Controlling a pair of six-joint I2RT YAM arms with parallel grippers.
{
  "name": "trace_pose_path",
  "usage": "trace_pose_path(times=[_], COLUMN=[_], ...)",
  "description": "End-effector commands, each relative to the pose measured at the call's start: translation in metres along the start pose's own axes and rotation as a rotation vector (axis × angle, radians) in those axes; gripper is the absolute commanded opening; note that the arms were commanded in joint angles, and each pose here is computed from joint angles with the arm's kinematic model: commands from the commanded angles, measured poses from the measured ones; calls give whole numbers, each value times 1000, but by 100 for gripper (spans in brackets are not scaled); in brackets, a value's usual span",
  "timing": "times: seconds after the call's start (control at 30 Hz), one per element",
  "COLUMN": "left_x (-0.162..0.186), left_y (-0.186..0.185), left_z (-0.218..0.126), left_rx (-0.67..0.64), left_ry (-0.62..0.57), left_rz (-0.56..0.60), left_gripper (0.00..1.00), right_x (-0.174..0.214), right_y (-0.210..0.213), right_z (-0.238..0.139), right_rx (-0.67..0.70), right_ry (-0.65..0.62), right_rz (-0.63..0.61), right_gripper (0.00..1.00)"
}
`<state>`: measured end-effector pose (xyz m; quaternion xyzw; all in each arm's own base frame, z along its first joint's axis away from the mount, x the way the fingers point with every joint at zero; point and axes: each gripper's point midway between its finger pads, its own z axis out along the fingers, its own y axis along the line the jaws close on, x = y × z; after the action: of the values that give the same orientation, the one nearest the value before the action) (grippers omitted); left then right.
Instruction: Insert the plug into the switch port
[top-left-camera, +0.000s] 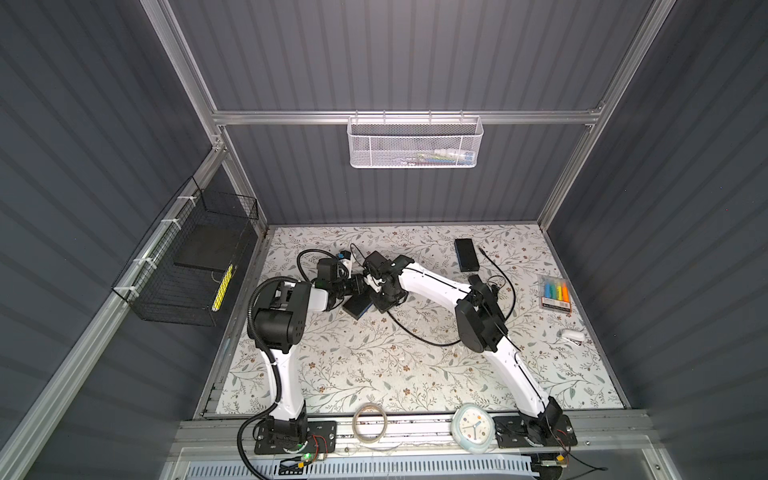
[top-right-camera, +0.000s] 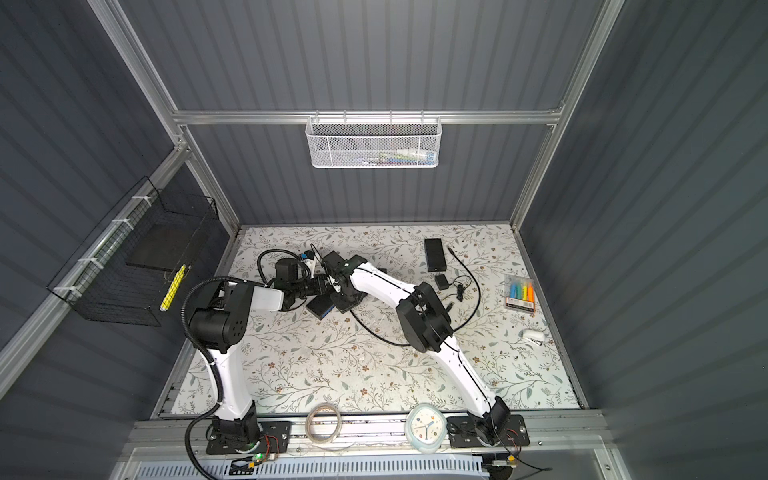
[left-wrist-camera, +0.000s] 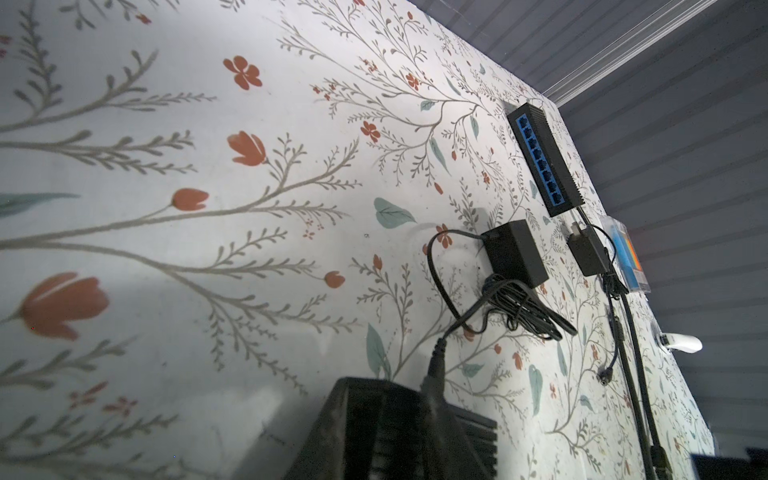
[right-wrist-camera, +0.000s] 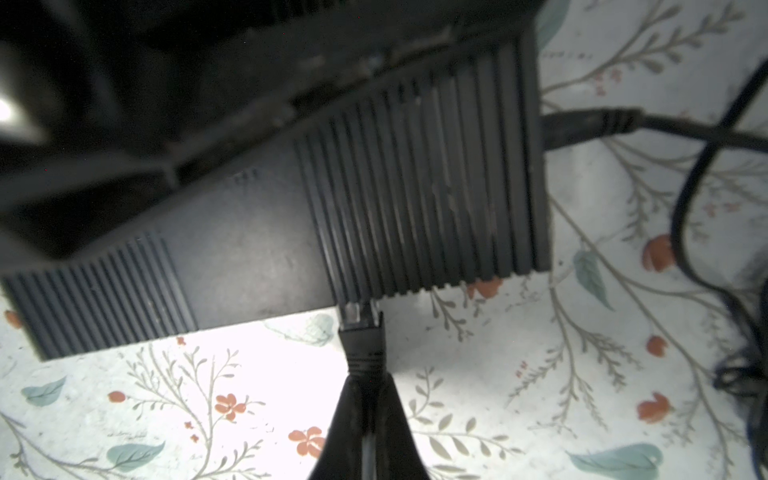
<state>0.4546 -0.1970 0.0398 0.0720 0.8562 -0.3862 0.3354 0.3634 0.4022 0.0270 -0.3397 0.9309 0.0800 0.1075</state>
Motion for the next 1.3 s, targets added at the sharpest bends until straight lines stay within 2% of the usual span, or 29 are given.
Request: trace_pose_path(times=[0.0, 0.2, 0.33, 0.5, 0.57, 0.63, 0.7, 0.77, 0.87, 0.97, 1.0, 1.03, 1.1, 1.27], left_x=[121, 79, 46, -5, -29, -54, -75, -87, -78, -57, -49, -39, -20, 20], left_y=[-24, -15, -3, -1, -7, -12, -24, -45, -53, -54, -51, -48, -44, -34], left_z=[10, 0, -12, -25, -30, -38, -47, -56, -68, -79, -81, -84, -86, -82], left_rx=[54, 24, -9, -40, -64, -106, -123, -153, -339, -409, -420, -437, -453, -468], left_ry=[383, 313, 241, 151, 108, 68, 37, 33, 93, 144, 161, 188, 256, 431], left_rz=[-227, -198, -195, -147, -99, -49, 18, 149, 346, 427, 437, 446, 480, 559], left_gripper=[31, 40, 45, 56, 62, 73, 77, 82, 88, 90, 92, 95, 99, 100], right_x=[-117, -96, -79, -54, -38, -22, -6, 11, 37, 59, 65, 70, 80, 96], right_y=[37, 39, 33, 24, 16, 6, -6, -19, -43, -61, -64, -67, -73, -82], right_z=[-56, -42, -44, -67, -74, -83, -98, -118, -141, -164, -169, -175, -183, -191], right_rx=[-99, -117, -94, -59, -39, -14, 4, 19, 44, 70, 69, 73, 79, 19], right_ry=[-486, -444, -440, -460, -444, -441, -458, -494, -533, -590, -600, -611, -626, -686], right_rz=[-63, -113, -130, -168, -182, -172, -146, -108, -42, -3, -4, -1, 13, 84], right_gripper=[0, 2, 16, 42, 44, 46, 46, 47, 49, 59, 86, 99, 99, 99])
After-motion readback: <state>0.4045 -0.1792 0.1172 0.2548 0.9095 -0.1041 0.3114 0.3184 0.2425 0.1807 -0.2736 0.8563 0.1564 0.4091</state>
